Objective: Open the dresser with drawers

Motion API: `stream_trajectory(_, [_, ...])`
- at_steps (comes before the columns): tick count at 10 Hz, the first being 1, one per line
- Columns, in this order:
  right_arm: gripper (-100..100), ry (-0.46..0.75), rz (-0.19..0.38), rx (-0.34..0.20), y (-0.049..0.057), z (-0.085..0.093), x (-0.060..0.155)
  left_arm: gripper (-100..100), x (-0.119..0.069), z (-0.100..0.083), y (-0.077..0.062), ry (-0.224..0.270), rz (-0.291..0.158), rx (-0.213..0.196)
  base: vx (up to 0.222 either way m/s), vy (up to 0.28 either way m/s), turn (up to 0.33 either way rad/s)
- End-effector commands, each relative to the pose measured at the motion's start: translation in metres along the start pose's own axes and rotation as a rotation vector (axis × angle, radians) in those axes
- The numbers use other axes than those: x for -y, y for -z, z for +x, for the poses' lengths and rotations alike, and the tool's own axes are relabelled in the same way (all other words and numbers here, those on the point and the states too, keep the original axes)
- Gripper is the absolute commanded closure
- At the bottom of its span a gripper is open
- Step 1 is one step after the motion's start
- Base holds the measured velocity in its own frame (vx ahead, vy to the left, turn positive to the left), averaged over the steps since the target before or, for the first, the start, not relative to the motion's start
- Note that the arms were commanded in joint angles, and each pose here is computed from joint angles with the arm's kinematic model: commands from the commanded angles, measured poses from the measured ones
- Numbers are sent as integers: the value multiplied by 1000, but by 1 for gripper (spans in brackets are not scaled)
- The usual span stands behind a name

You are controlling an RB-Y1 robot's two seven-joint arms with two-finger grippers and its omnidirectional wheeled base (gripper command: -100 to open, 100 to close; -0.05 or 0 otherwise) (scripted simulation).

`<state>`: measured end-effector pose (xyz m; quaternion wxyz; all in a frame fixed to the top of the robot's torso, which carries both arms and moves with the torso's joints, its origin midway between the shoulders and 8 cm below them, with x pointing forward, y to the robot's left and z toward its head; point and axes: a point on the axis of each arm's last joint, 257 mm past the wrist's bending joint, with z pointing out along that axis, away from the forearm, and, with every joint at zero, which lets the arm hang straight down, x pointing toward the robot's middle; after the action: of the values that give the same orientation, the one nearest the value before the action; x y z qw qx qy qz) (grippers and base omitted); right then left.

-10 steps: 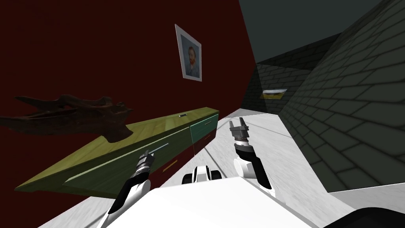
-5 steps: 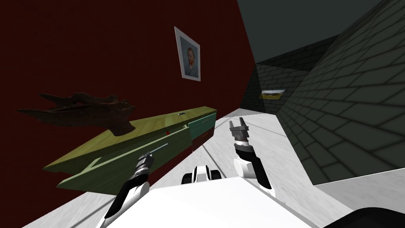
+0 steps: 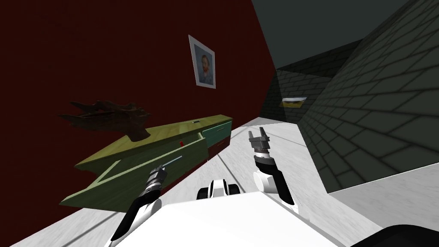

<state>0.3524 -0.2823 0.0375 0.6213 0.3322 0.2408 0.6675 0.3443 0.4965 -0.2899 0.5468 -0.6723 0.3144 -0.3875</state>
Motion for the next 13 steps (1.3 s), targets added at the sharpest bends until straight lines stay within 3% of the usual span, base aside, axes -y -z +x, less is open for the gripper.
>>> stream_trajectory(1, [0, 0, 0, 0, 0, 0, 0, -100, 6, -6, 6, 3, -11, 7, 0, -22, -18])
stream_trajectory(9, [0, 1, 0, 0, 0, 0, 0, -100, 48, -18, 24, 9, -14, 12, 27, -10, -11])
stream_trajectory(10, [0, 0, 0, 0, 0, 0, 0, -100, 38, -20, 22, 6, -29, 17, 12, -2, 0])
stream_trajectory(11, [0, 0, 0, 0, 0, 0, 0, 0, 37, -21, 22, 7, -33, 19, 6, 0, 1])
stream_trajectory(13, [0, 0, 0, 0, 0, 0, 0, 0, 33, -22, 23, 7, -40, 22, 0, 0, 0])
